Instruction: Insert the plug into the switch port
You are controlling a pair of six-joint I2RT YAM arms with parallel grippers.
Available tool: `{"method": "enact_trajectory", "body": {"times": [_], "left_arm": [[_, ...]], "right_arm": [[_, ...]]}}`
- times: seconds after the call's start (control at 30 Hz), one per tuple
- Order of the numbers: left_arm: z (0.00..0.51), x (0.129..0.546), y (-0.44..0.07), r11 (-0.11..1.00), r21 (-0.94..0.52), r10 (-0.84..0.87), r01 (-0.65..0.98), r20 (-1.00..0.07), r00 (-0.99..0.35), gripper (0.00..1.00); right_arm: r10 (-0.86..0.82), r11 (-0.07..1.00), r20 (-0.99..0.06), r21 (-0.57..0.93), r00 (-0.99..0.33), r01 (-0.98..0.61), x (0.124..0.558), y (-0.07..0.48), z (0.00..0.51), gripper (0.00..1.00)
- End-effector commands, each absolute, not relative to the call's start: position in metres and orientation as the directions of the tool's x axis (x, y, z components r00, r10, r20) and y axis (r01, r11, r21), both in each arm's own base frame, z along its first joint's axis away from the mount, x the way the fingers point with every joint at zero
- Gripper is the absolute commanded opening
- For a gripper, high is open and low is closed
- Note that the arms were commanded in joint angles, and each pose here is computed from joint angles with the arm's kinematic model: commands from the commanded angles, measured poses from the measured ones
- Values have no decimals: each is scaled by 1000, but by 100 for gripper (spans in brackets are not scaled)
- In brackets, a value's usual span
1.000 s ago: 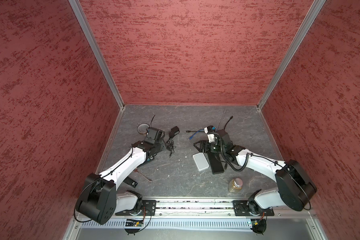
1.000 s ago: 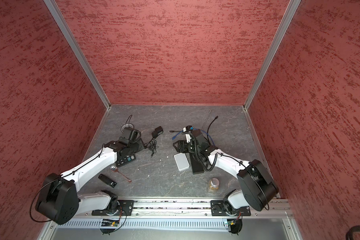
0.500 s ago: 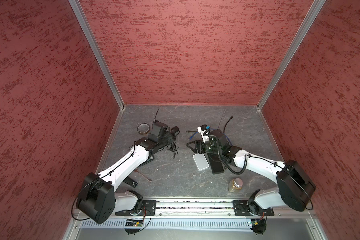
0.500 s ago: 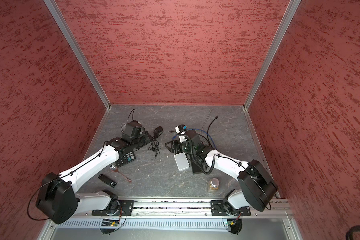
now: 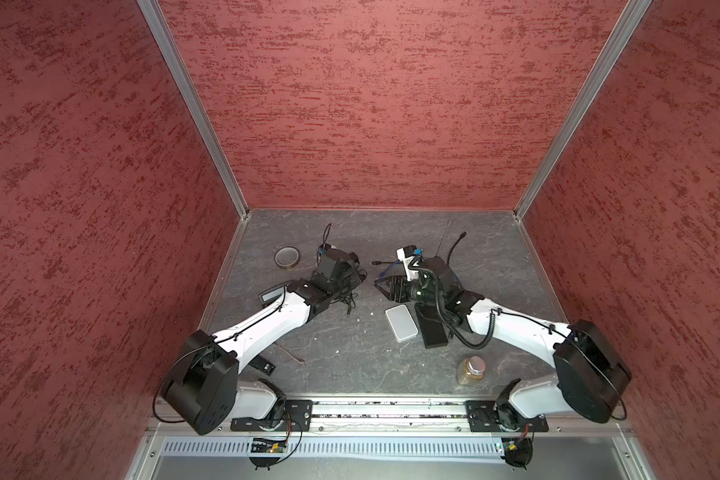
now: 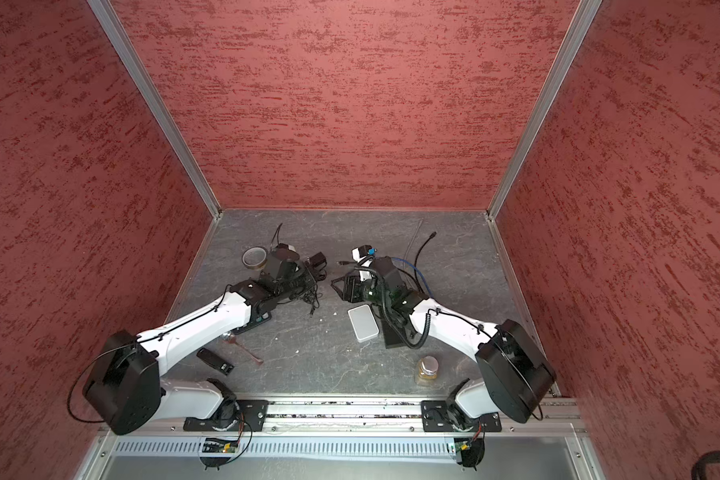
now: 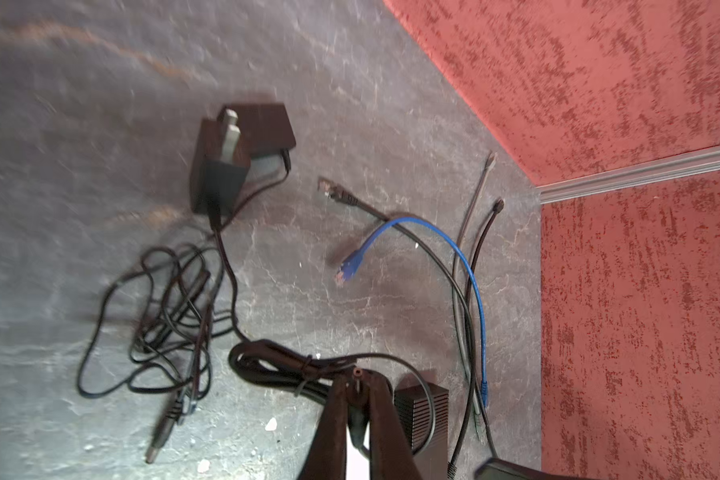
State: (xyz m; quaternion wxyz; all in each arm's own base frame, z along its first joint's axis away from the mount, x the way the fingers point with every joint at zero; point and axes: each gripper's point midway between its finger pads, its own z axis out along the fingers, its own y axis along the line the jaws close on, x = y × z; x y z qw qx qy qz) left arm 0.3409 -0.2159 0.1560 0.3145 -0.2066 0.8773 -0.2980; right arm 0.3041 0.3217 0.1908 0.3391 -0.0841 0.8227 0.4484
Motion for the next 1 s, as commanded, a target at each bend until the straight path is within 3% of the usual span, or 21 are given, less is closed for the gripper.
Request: {"method": "enact_trajectory", "body": {"times": [0.0,0.5,0.97], "left_arm": [[166,343,-229,696,-699,-581,-161,-418,-699,0],[170,337,-239,671,-726,-604,-148,-419,-678,0],[171,334,-242,656,-742,-607,-137,-412,-679,0]], "right_arm": [[251,541,-637,717,-729,-440,311,324,211,56],[264,590,-594,723,-760,-360,324,327,181,44],[274,556,-578,748,-769,-363,330,339,178,33]]}}
